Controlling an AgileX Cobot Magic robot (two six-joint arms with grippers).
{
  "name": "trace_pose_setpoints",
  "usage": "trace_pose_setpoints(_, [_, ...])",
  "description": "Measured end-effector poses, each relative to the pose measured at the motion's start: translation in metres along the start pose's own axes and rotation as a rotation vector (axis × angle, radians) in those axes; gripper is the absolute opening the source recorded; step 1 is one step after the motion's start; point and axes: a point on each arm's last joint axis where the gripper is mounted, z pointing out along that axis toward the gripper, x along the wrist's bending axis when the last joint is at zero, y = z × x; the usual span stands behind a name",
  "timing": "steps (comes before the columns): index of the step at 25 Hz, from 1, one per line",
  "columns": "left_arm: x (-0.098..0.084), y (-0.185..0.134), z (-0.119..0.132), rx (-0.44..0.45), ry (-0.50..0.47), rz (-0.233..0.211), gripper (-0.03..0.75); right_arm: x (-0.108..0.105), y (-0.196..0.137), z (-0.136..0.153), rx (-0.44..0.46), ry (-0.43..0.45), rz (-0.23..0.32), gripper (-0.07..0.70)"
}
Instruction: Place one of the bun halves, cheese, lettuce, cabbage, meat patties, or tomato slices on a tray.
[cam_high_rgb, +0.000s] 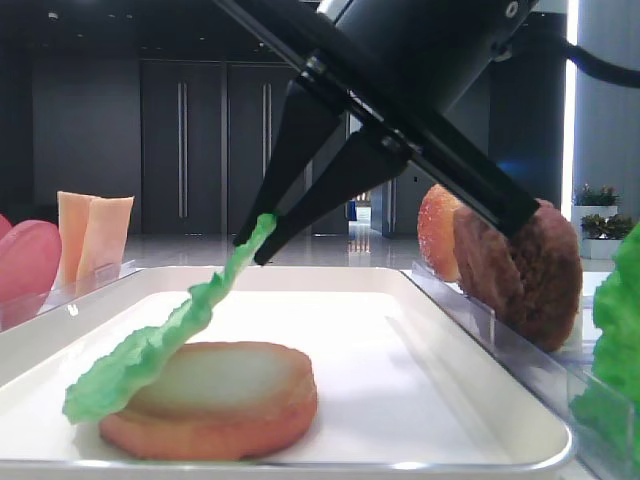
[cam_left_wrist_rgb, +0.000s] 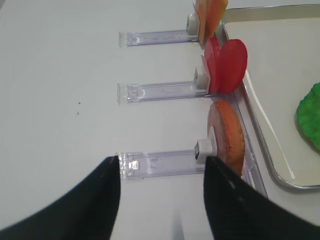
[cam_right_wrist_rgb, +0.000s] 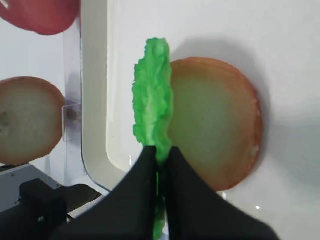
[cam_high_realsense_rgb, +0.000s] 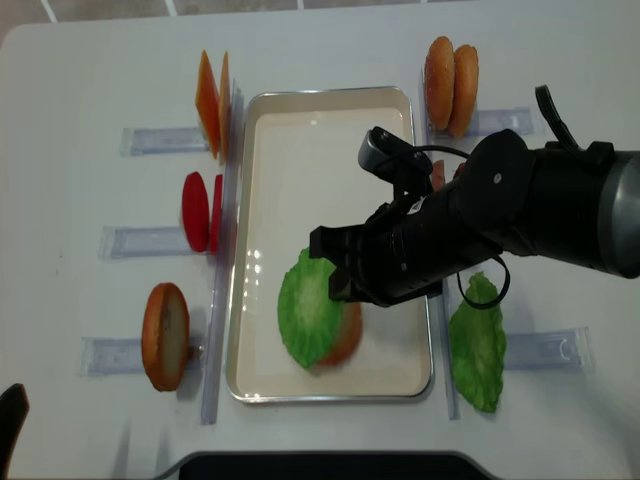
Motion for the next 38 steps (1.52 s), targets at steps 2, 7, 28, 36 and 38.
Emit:
trace_pose_setpoints(2, [0.000, 0.000, 0.000, 0.000, 0.000, 0.000, 0.408, -0.001, 0.000, 0.000, 0.002, -0.006, -0.004, 0.014])
trace_pose_setpoints(7, [0.000, 0.000, 0.000, 0.000, 0.000, 0.000, 0.408, -0.002, 0.000, 0.000, 0.006, -0.015, -0.019, 0.018])
trace_pose_setpoints(28, [0.000, 0.000, 0.000, 0.000, 0.000, 0.000, 0.408, 0.005, 0.008, -0.008, 0.032, -0.107, -0.092, 0.505])
trace_pose_setpoints(36, [0.000, 0.000, 0.000, 0.000, 0.000, 0.000, 0.408, 0.010, 0.018, -0.027, 0.109, -0.326, -0.113, 0.505])
trace_pose_setpoints(38, [0.000, 0.000, 0.000, 0.000, 0.000, 0.000, 0.408, 0.015, 0.021, -0.034, 0.131, -0.364, -0.131, 0.505])
